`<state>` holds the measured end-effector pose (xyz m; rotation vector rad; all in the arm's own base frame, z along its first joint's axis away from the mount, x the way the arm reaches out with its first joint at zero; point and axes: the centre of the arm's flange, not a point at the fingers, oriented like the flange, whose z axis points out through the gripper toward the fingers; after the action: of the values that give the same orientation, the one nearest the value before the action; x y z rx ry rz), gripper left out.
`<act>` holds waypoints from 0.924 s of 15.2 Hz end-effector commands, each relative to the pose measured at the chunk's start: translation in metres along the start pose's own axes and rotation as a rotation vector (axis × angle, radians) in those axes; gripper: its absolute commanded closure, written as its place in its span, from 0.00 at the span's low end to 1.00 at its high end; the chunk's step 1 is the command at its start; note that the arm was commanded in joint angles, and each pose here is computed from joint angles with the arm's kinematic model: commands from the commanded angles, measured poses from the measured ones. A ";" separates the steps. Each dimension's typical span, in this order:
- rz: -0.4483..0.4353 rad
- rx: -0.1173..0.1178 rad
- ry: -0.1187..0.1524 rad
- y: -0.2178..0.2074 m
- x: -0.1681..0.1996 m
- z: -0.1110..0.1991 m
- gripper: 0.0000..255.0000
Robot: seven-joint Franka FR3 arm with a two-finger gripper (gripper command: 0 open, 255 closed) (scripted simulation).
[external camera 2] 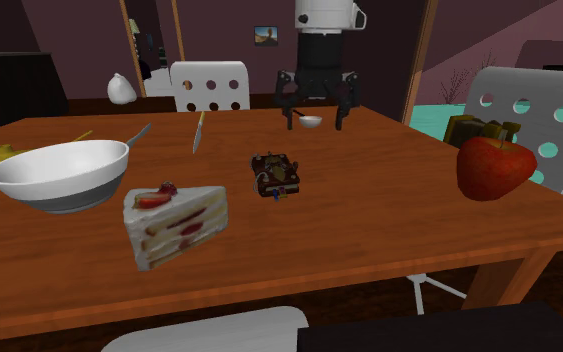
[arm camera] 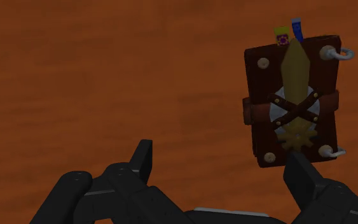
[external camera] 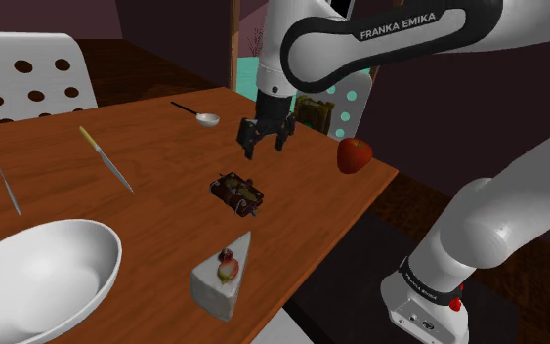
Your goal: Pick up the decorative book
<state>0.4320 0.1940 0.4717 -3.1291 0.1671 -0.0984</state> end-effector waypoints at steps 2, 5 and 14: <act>0.025 -0.017 0.013 -0.030 0.017 0.018 0.00; 0.047 -0.035 0.025 -0.059 0.037 0.038 0.00; 0.062 -0.047 0.033 -0.079 0.048 0.084 0.00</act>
<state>0.4931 0.2672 0.3964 -3.1672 0.2709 -0.1477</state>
